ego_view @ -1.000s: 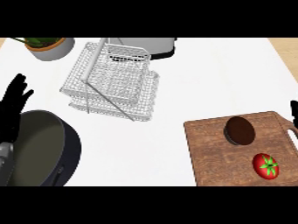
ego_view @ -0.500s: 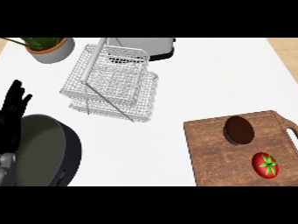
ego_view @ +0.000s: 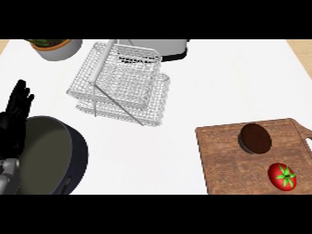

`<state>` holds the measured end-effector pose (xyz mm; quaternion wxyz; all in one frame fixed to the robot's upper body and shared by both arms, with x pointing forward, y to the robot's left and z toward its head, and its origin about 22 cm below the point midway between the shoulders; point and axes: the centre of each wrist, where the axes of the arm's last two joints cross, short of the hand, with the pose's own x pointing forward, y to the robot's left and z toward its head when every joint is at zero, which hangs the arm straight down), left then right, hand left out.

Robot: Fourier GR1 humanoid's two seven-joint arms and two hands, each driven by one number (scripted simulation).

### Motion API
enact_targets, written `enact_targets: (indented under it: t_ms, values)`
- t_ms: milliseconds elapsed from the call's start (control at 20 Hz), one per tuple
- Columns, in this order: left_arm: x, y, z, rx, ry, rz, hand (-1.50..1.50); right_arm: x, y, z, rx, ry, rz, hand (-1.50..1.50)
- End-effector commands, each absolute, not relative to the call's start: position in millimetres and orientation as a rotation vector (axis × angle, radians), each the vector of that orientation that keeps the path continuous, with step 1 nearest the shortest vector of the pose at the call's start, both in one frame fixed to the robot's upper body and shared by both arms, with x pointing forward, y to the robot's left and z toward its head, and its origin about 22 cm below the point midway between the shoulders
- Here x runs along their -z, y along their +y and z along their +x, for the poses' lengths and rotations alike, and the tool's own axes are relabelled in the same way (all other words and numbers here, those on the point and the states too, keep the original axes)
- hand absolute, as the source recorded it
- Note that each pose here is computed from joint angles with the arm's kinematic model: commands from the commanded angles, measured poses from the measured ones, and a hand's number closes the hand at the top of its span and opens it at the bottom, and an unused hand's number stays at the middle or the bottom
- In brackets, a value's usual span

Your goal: Pick the tomato from the cutting board and place it in the tiered basket

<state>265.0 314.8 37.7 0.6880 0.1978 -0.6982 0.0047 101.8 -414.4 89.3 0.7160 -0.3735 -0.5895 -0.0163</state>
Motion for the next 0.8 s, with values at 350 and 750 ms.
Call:
enact_targets:
  t_ms: [350, 750]
  values:
    - [27.8, 269.6, 229.1, 0.012, -1.326, 0.263, 0.0, -132.0, -385.5, 87.1, -0.215, -0.976, -1.044, -1.5]
    - [30.5, 255.3, 231.5, 0.017, -1.337, 0.249, 0.0, -130.9, -355.9, 86.4, -0.265, -0.86, -1.103, -1.5]
